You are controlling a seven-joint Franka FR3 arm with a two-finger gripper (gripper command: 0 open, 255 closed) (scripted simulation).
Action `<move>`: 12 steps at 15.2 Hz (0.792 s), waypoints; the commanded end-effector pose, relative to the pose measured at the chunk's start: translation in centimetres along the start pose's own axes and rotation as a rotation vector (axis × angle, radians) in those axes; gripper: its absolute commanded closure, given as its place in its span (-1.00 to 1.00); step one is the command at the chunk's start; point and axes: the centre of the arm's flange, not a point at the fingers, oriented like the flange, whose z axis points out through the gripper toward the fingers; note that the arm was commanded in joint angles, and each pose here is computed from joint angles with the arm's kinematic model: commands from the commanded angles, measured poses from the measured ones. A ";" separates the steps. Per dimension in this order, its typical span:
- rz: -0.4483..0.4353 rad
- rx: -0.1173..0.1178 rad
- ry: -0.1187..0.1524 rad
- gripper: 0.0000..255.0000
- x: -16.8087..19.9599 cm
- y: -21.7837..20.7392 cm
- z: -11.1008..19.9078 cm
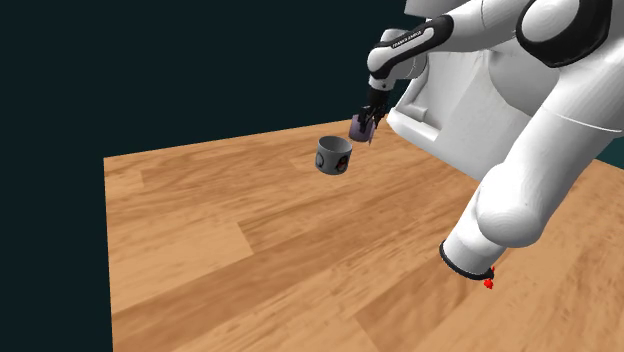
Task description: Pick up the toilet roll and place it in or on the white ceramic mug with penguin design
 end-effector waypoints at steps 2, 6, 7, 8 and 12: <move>0.000 0.000 0.000 1.00 0.0 -0.1 -1.6; 0.000 0.000 0.000 1.00 0.0 0.0 -3.7; 0.000 0.000 0.000 1.00 0.0 0.0 -4.3; 0.000 0.000 0.000 1.00 0.0 0.0 -4.8; 0.000 0.000 0.000 1.00 0.0 0.0 -6.9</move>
